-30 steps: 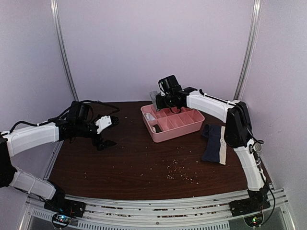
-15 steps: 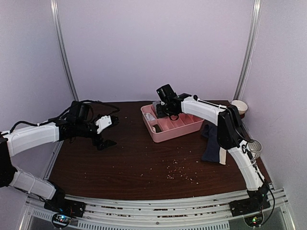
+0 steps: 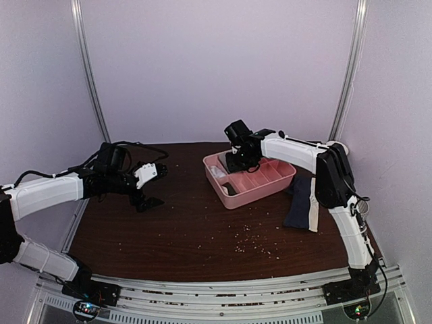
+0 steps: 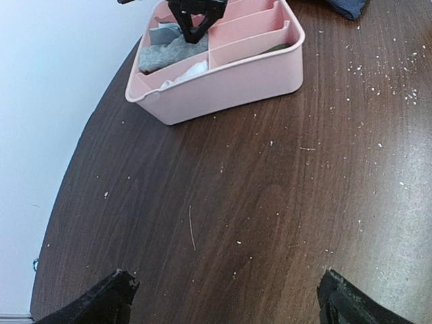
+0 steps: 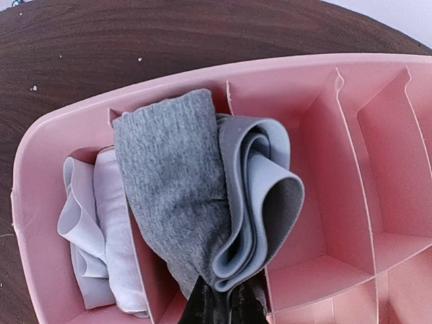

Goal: Roll the underwear
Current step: Place the underwear in the storage box.

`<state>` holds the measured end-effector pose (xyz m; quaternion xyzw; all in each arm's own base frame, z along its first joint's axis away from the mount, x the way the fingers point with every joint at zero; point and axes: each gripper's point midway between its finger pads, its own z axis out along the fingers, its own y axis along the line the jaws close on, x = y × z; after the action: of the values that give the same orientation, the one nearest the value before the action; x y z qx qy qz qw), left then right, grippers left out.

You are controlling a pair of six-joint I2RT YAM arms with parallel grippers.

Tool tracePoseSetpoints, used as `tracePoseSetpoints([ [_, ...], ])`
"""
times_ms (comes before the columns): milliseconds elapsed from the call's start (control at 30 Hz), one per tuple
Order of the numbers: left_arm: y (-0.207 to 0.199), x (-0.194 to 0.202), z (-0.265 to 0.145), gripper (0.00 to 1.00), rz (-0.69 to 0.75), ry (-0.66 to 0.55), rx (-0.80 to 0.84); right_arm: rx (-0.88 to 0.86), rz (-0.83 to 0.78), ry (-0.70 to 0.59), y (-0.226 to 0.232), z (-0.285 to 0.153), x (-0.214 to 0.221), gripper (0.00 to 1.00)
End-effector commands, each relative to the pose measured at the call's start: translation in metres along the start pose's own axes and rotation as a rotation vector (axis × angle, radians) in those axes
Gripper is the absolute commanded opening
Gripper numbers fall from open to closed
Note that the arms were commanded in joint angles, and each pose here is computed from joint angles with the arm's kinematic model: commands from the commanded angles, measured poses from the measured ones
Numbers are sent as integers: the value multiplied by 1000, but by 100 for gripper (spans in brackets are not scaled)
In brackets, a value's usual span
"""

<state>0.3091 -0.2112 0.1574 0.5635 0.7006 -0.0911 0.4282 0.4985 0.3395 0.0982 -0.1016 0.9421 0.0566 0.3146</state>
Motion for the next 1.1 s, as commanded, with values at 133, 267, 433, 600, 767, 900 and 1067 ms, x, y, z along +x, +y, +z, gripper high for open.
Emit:
tracePoseSetpoints([
  [133, 3, -2, 1, 98, -5, -21, -7, 29, -2, 163, -1, -28, 41, 0],
  [267, 2, -1, 1, 98, -5, -19, -5, 51, -39, 214, -2, -12, 51, 0],
  [433, 0, 2, 5, 98, -8, -11, 11, 56, -61, 282, -5, 14, 65, 0],
  [600, -2, 4, 9, 98, -10, -4, 29, 55, -109, 322, -10, 29, 75, 0],
  [767, -2, 5, 10, 98, -11, -1, 29, 55, -109, 283, -13, 21, 62, 0],
  [900, -2, 6, 11, 98, -12, 3, 28, 49, -104, 200, -10, -1, 37, 8],
  [1067, -1, 6, 10, 98, -12, 5, 25, 73, -132, 139, -7, -22, 16, 20],
])
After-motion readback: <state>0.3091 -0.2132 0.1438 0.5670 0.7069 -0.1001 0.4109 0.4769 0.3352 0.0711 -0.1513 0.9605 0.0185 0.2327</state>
